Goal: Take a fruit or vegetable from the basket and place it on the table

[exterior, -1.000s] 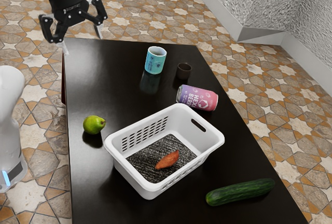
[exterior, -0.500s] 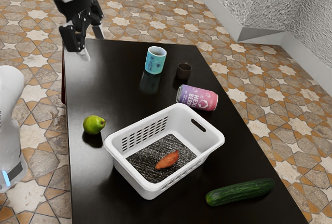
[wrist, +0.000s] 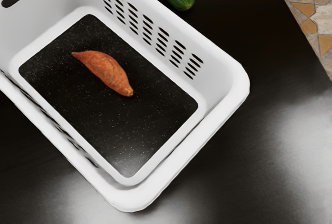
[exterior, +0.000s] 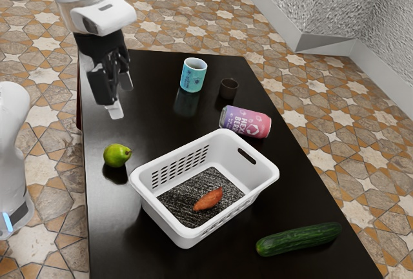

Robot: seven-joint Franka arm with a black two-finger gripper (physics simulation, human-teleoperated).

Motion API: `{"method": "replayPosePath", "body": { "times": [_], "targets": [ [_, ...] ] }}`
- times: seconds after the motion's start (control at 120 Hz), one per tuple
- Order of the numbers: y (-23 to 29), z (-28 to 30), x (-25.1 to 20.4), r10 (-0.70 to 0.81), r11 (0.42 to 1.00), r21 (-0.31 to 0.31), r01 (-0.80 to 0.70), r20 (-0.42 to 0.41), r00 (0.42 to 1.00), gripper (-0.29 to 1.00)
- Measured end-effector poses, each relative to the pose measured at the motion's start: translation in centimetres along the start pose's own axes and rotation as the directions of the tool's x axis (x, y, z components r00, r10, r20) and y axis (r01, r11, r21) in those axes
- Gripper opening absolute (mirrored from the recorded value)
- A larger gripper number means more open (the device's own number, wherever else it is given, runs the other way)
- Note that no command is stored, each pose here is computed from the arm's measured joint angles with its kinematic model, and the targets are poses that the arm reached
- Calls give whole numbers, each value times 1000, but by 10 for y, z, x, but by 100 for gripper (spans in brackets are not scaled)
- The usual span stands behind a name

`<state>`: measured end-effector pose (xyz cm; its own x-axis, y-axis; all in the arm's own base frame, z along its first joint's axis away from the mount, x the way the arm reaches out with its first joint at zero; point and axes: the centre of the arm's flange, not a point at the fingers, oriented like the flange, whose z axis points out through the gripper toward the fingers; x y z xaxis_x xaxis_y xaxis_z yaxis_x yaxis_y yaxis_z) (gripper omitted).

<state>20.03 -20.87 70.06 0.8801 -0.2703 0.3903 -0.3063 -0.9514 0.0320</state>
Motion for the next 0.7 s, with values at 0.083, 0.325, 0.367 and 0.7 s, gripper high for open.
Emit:
{"method": "replayPosePath", "body": {
  "times": [0.083, 0.325, 0.367, 0.7],
  "targets": [
    [13, 10, 17, -61, 997, -36, 61, -9, 998, 70],
    [-3, 15, 40, -245, 967, -82, 240, -57, 968, 70],
    [-4, 18, 41, -263, 963, -81, 258, -56, 963, 70],
    [-8, 56, 53, -366, 930, 11, 366, -47, 930, 70]
  ]
}}
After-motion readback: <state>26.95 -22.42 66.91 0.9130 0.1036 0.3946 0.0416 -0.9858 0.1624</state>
